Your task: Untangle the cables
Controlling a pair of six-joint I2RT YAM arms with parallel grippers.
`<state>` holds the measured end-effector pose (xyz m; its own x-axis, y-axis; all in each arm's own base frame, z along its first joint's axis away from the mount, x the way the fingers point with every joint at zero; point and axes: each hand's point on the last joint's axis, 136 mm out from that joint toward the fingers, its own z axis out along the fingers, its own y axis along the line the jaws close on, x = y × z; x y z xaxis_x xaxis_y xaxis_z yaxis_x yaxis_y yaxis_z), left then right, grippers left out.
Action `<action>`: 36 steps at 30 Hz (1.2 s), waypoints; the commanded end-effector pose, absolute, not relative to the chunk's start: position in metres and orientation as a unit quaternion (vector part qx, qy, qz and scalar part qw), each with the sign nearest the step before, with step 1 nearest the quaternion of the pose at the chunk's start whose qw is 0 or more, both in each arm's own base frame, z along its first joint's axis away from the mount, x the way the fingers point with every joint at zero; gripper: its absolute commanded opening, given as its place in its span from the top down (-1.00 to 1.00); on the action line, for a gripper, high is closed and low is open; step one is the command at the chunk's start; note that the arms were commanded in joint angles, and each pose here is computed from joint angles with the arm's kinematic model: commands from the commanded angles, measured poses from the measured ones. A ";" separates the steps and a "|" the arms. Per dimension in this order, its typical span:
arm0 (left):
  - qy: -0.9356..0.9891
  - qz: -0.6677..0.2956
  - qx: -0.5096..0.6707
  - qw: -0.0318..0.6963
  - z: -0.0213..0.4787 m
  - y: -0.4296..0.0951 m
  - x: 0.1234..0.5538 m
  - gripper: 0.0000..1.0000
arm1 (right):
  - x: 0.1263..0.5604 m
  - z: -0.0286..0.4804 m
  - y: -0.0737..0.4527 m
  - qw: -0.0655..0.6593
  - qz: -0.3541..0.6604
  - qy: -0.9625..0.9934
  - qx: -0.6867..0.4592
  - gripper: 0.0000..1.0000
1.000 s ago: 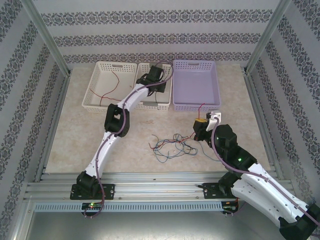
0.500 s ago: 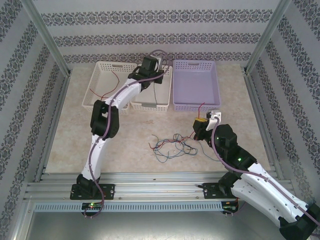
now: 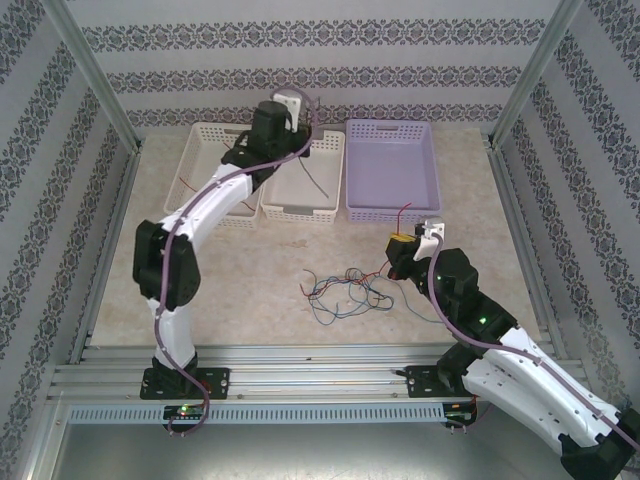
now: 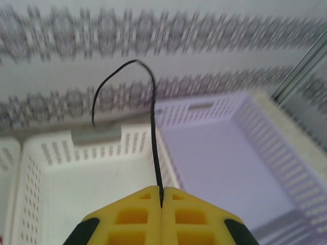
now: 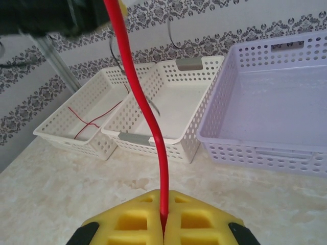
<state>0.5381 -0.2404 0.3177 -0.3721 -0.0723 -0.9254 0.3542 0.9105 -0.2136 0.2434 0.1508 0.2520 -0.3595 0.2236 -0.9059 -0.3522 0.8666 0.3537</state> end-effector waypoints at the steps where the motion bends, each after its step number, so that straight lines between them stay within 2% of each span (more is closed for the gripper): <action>1: 0.748 -0.219 0.080 0.621 0.392 -0.233 0.520 1.00 | 0.243 0.272 0.152 0.579 0.264 0.771 -0.032 1.00; 6: 0.737 -0.215 0.055 0.638 0.424 -0.215 0.495 1.00 | 0.241 0.273 0.154 0.580 0.263 0.770 -0.033 1.00; 12: 0.769 -0.201 0.036 0.606 0.413 -0.212 0.489 1.00 | 0.239 0.274 0.158 0.575 0.269 0.772 -0.035 1.00; 20: 0.821 -0.207 0.015 0.532 0.362 -0.220 0.494 1.00 | 0.235 0.269 0.160 0.573 0.270 0.773 -0.037 1.00; 36: 0.897 -0.229 -0.045 0.375 0.226 -0.235 0.489 1.00 | 0.233 0.259 0.167 0.566 0.275 0.776 -0.038 1.00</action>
